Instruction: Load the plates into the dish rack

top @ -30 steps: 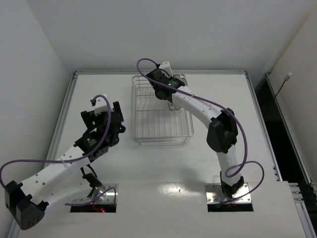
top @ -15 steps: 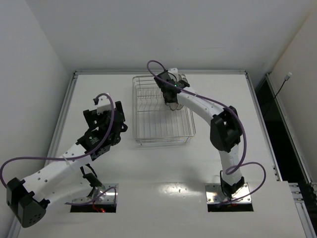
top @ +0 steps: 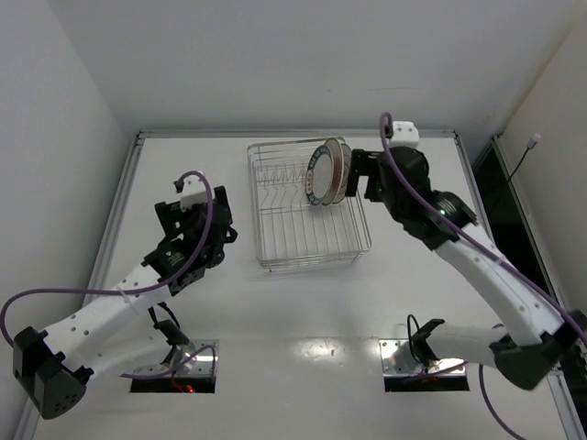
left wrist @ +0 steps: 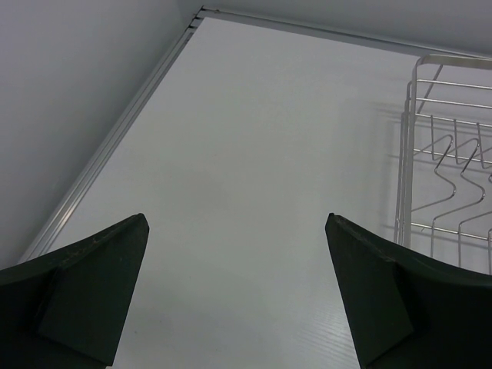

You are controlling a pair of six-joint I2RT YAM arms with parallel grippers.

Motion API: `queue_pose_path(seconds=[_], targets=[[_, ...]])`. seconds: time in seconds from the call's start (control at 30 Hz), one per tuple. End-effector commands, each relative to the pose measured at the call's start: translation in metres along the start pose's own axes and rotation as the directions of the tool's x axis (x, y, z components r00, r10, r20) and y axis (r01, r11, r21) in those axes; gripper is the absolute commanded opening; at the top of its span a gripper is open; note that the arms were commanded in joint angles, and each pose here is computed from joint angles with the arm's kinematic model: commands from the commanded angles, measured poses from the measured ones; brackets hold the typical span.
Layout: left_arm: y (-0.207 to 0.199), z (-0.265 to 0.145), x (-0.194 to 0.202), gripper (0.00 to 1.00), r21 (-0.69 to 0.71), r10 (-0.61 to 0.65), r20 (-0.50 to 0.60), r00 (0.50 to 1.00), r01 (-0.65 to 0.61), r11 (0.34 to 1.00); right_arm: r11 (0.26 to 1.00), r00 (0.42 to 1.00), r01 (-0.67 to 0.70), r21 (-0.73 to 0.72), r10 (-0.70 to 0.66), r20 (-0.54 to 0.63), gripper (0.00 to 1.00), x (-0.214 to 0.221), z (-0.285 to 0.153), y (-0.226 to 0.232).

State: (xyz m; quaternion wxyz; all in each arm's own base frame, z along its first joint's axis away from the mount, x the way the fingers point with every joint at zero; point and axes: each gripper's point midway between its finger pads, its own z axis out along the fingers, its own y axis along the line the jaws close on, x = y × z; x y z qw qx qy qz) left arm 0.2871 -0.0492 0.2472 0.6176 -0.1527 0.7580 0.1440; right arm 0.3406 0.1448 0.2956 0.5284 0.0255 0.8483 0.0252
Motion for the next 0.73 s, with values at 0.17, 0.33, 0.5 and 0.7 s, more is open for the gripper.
queue_pose_path(seconds=[0.17, 0.33, 0.5, 0.7], targets=[[-0.007, -0.001, -0.012, 1.00, 0.013, -0.033, 0.009, 0.999, 0.033, 0.999, 0.982, 0.998, -0.028, -0.186, 0.018, -0.055, 1.00, 0.051, -0.039, -0.002], [-0.012, 0.003, -0.007, 1.00, 0.013, 0.028, -0.005, 1.000, -0.028, 1.000, 0.934, 0.992, -0.076, -0.349, 0.035, -0.123, 1.00, 0.078, -0.065, 0.012], [-0.014, 0.004, -0.004, 1.00, 0.023, 0.027, -0.008, 1.000, -0.027, 0.999, 0.952, 0.994, -0.099, -0.289, 0.082, -0.072, 1.00, 0.083, -0.077, -0.014], [-0.028, 0.006, 0.004, 1.00, 0.066, 0.050, -0.029, 0.998, -0.048, 0.997, 0.983, 0.992, -0.081, -0.168, 0.063, -0.111, 1.00, 0.093, -0.071, -0.034]])
